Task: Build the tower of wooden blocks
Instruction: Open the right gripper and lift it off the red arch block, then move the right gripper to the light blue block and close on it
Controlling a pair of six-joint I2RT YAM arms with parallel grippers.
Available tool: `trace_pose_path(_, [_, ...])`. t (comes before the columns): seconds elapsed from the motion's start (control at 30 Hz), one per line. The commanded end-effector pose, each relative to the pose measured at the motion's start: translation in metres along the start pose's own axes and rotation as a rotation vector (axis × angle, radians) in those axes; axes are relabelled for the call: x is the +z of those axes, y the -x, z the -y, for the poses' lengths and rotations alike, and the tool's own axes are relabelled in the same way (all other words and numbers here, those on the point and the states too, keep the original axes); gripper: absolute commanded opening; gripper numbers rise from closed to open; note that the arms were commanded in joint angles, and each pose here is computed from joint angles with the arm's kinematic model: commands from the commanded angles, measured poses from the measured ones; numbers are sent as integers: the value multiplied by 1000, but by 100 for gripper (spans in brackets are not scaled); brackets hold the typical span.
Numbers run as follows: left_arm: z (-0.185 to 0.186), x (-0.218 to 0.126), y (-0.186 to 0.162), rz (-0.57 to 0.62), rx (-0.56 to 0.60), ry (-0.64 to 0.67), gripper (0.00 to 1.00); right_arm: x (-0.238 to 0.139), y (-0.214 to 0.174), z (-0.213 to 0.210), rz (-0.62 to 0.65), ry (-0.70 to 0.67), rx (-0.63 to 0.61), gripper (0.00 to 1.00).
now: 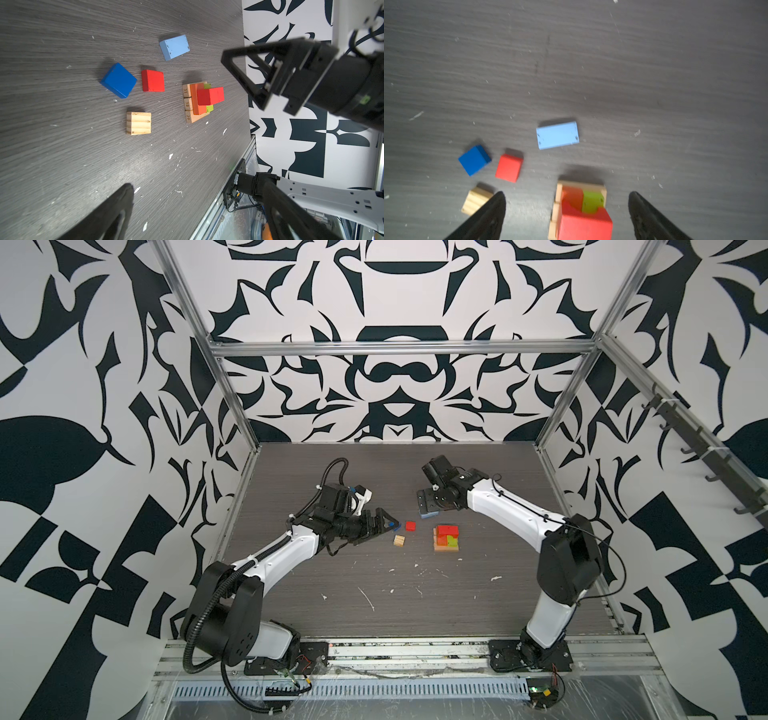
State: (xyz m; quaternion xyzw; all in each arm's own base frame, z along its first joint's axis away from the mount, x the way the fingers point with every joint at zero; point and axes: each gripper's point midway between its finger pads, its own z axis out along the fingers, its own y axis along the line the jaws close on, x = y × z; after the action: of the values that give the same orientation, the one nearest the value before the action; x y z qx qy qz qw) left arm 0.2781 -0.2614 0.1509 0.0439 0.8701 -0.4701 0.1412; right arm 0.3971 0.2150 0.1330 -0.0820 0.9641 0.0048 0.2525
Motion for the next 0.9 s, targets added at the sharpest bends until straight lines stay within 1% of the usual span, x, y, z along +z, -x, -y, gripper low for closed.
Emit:
trace_pose_path(0.0, [6, -6, 0, 10, 21, 1, 99, 8, 6, -6, -40, 10, -87, 94])
trace_pose_path(0.03, [6, -6, -1, 8, 20, 1, 99, 14, 6, -7, -56, 3, -99, 94])
trace_pose_path(0.07, [5, -6, -2, 8, 19, 1, 99, 19, 4, -15, -80, 38, -109, 94])
trace_pose_path(0.17, [6, -8, -4, 8, 20, 3, 100, 30, 4, -21, -94, 62, -121, 94])
trace_pose_path(0.27, [5, -11, -6, 11, 25, 8, 100, 39, 6, -20, -95, 71, -99, 94])
trace_pose_path(0.37, [5, -11, -7, 8, 23, 7, 100, 47, 2, -17, -128, 86, -65, 93])
trace_pose_path(0.47, [7, -10, -7, 6, 18, -3, 100, 55, -1, -13, -155, 96, -35, 90])
trace_pose_path(0.7, [8, -9, -5, 2, 17, -8, 99, 69, -7, -9, -190, 86, -36, 88])
trace_pose_path(0.87, [8, -8, -5, 0, 15, -9, 99, 77, -8, -11, -190, 96, -34, 86])
